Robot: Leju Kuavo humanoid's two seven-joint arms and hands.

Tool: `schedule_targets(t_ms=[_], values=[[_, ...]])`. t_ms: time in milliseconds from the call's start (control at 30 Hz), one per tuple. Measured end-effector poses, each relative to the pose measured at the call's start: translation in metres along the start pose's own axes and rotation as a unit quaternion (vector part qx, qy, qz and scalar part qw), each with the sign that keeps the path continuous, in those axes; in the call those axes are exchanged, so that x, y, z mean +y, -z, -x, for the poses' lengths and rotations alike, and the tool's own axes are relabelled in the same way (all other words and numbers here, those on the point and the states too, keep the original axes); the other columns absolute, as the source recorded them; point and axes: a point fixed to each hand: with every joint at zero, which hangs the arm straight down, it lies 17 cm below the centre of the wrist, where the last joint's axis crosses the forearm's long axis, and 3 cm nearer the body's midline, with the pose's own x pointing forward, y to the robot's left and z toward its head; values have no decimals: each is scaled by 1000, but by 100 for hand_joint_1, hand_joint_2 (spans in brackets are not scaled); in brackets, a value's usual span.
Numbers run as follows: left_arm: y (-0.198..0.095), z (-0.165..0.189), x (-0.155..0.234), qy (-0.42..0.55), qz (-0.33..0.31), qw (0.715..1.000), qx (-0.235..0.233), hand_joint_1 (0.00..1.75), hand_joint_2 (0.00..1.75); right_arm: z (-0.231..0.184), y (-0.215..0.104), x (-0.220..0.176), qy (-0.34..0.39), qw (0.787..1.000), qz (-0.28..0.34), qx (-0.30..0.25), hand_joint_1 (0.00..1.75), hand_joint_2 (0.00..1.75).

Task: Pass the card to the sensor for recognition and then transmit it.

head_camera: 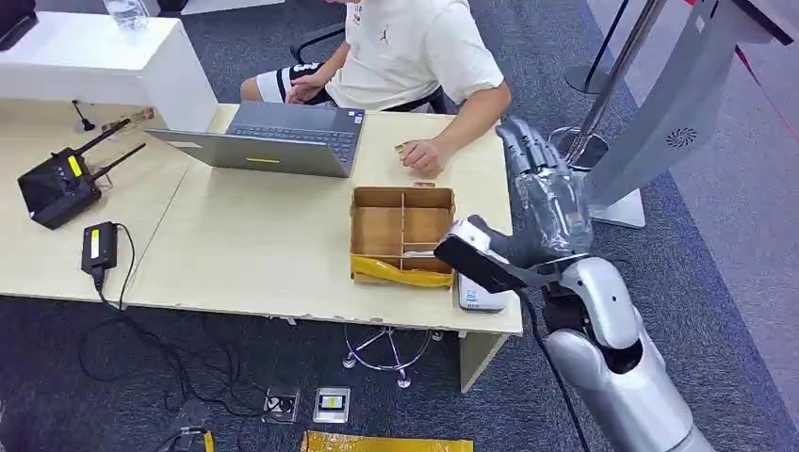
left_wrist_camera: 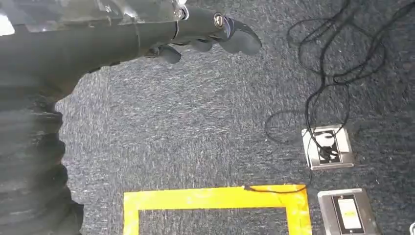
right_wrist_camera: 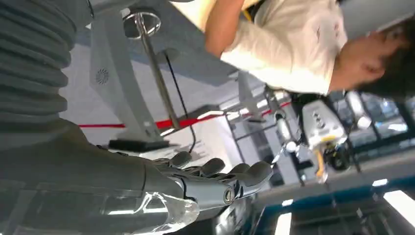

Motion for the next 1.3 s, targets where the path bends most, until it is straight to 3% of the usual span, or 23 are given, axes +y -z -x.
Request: schedule_targets(t_ms=[267,600,1000,1300], values=[[0,4,3,-7,-9,1000,9,0,175,-17,4,71,-29,997,-68,-12,0,175],[-1,6,-5,19,3,1000,19,0,175,13,-10,126,-57,990,-125,39,0,175],[0,-6,-11,42,16,999,17,0,175,41,-52,176,-78,977,-183,78,0,175],[-1,-13,-21,52,38,998,13,0,175,45,-63,190,-73,975,-193,83,0,175]])
